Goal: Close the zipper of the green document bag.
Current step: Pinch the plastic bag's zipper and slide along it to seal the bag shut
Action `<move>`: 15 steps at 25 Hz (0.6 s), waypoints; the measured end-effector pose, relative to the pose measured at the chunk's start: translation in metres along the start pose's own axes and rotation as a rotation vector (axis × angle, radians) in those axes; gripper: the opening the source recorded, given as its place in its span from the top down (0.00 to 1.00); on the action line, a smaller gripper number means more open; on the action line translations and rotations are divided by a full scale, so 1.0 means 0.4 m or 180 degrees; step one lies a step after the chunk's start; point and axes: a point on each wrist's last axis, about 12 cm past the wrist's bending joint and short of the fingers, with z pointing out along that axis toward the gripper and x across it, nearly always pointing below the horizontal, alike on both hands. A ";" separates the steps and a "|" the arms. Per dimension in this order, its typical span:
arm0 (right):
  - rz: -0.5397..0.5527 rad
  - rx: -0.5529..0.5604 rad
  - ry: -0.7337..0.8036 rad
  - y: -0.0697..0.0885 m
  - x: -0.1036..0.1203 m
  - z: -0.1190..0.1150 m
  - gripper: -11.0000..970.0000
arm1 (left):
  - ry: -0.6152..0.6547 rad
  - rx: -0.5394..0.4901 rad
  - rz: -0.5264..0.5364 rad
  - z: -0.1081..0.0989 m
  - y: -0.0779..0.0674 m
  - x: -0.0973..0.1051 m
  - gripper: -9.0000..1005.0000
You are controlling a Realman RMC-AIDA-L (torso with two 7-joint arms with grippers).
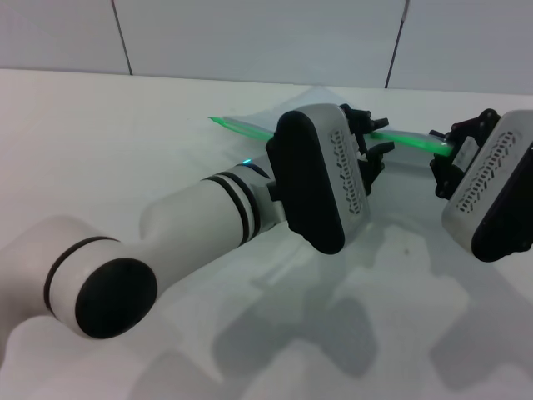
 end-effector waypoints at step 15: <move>-0.0008 0.0004 -0.0026 -0.003 -0.007 0.002 0.92 | 0.0022 -0.0044 0.0016 0.003 0.000 0.010 0.61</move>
